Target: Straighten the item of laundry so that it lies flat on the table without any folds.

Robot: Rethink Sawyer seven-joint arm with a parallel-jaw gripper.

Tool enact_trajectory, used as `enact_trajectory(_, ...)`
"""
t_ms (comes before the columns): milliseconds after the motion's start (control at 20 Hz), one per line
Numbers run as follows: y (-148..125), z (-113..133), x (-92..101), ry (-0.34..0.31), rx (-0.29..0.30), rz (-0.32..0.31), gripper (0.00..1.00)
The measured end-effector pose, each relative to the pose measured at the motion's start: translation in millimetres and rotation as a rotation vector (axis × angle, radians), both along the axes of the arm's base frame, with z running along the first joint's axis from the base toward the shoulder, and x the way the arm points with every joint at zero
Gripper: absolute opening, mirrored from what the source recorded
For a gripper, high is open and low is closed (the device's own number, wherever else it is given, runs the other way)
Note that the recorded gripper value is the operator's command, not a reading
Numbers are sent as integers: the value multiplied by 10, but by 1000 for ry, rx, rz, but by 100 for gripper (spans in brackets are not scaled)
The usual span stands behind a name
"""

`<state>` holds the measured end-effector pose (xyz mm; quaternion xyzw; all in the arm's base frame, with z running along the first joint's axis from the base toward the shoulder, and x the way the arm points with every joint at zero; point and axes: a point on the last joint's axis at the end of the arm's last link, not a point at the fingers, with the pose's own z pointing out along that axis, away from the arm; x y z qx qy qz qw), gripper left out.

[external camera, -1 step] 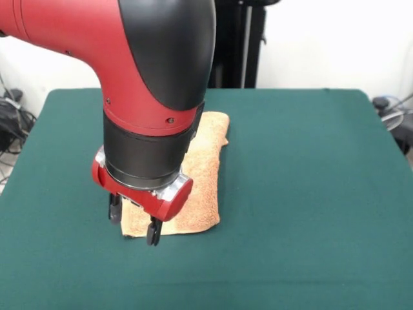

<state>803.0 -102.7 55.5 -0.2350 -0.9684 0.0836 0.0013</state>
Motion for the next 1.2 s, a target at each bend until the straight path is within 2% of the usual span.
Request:
enact_trajectory(150, 16, -21, -36, 7, 10, 2, 100)
enact_trajectory(800, 71, -106, -70, 19, -12, 45, 100)
enact_trajectory(1200, 66, -132, -93, 25, -15, 50, 100)
